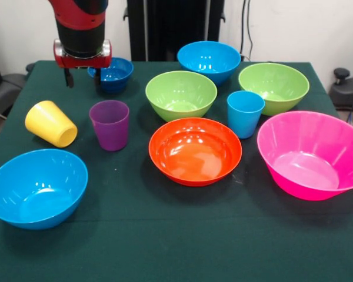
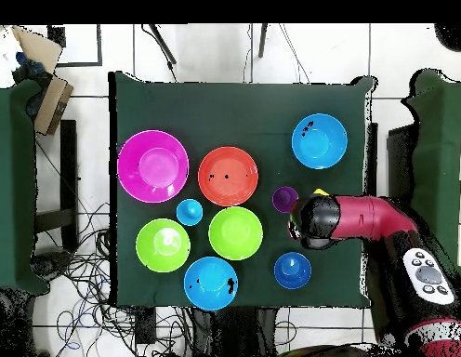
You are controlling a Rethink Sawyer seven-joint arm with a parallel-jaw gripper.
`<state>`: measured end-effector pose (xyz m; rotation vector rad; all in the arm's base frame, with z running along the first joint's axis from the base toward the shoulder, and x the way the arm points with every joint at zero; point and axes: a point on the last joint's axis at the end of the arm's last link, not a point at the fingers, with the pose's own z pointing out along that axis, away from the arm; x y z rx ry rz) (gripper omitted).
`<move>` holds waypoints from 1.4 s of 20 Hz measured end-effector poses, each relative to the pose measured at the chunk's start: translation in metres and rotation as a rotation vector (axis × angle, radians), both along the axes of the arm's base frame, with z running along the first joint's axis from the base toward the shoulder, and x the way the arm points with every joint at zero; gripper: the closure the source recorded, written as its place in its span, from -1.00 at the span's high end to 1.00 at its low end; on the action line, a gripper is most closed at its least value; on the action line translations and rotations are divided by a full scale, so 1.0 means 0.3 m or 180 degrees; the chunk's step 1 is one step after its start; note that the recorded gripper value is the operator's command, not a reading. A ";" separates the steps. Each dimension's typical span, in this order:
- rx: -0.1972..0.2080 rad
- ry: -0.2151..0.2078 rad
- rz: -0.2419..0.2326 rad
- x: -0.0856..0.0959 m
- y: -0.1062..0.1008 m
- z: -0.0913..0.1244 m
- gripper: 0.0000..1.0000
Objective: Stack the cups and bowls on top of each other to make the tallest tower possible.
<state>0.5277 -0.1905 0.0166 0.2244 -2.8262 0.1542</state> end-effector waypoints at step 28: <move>-0.0026 -0.0011 -0.0032 0.092 -0.017 0.034 1.00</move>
